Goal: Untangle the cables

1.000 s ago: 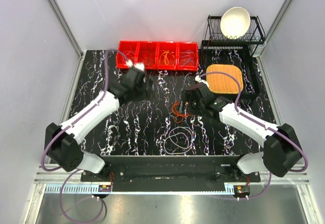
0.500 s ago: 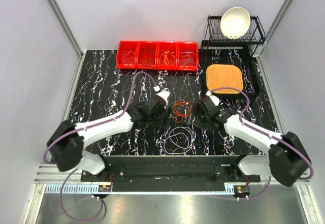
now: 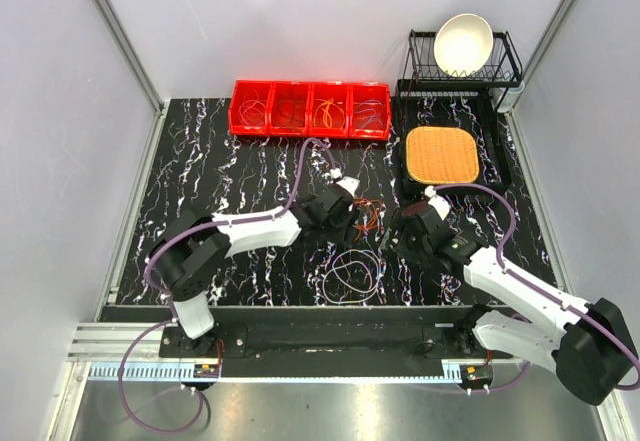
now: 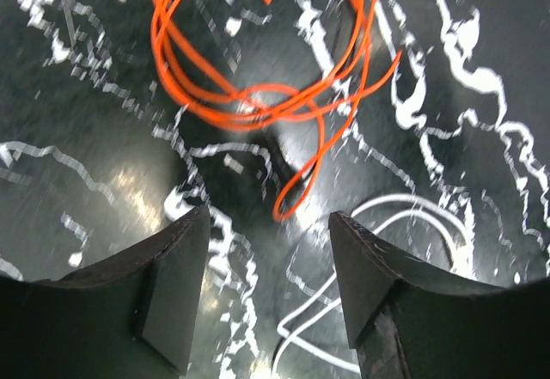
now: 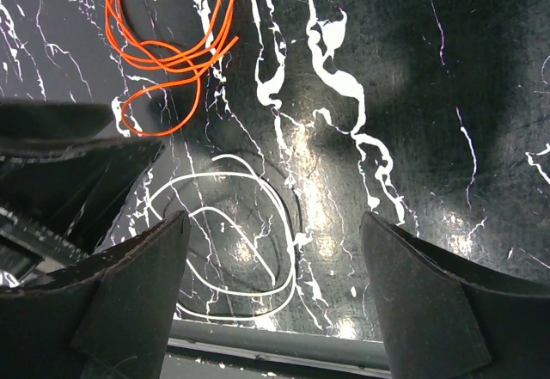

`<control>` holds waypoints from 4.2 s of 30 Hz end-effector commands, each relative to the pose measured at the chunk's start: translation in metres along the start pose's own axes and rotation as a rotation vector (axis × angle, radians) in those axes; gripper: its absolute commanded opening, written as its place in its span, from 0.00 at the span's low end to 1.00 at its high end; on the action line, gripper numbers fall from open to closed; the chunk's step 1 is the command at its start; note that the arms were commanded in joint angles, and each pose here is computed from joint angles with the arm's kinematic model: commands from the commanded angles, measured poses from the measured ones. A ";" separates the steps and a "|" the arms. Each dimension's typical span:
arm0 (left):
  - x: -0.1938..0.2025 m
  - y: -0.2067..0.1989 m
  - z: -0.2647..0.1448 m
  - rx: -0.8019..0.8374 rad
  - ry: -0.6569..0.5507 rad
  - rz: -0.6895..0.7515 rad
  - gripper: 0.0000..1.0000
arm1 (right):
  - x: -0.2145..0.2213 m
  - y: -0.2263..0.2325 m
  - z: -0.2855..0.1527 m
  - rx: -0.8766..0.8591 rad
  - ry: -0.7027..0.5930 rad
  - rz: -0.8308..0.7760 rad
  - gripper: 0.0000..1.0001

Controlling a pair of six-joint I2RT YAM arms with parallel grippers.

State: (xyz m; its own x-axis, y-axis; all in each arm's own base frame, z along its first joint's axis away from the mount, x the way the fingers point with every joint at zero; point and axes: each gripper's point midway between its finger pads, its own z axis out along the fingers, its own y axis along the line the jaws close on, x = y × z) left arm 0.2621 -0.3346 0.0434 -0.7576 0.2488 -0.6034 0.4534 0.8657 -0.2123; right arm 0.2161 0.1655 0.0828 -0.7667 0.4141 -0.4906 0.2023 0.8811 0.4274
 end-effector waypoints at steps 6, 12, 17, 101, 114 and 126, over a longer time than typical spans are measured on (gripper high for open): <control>-0.041 -0.024 0.023 0.056 -0.098 0.006 0.06 | -0.012 0.012 -0.004 -0.019 -0.031 -0.009 0.86; -0.062 -0.038 -0.003 0.112 -0.124 0.022 0.00 | -0.029 0.027 -0.019 -0.082 -0.082 -0.044 0.86; -0.147 -0.049 -0.148 0.143 -0.372 0.044 0.00 | -0.049 0.051 -0.038 -0.161 -0.129 -0.070 0.86; -0.122 -0.014 -0.196 0.100 -0.428 -0.069 0.00 | 0.000 0.167 0.048 -0.488 0.135 0.397 0.71; -0.123 -0.015 -0.201 0.109 -0.429 -0.074 0.00 | 0.006 0.164 0.068 -0.425 0.138 0.362 0.28; -0.122 0.005 -0.206 0.025 -0.443 -0.093 0.02 | -0.020 0.166 0.038 -0.452 0.030 0.269 0.00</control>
State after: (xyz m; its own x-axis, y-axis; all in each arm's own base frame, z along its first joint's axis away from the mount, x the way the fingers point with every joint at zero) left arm 0.2521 -0.2810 0.2551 -0.5664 0.0171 -0.8240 0.4426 0.8497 -0.2866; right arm 0.2770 0.3128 0.0919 -0.7787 0.5967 -0.1937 0.2256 0.5544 0.8011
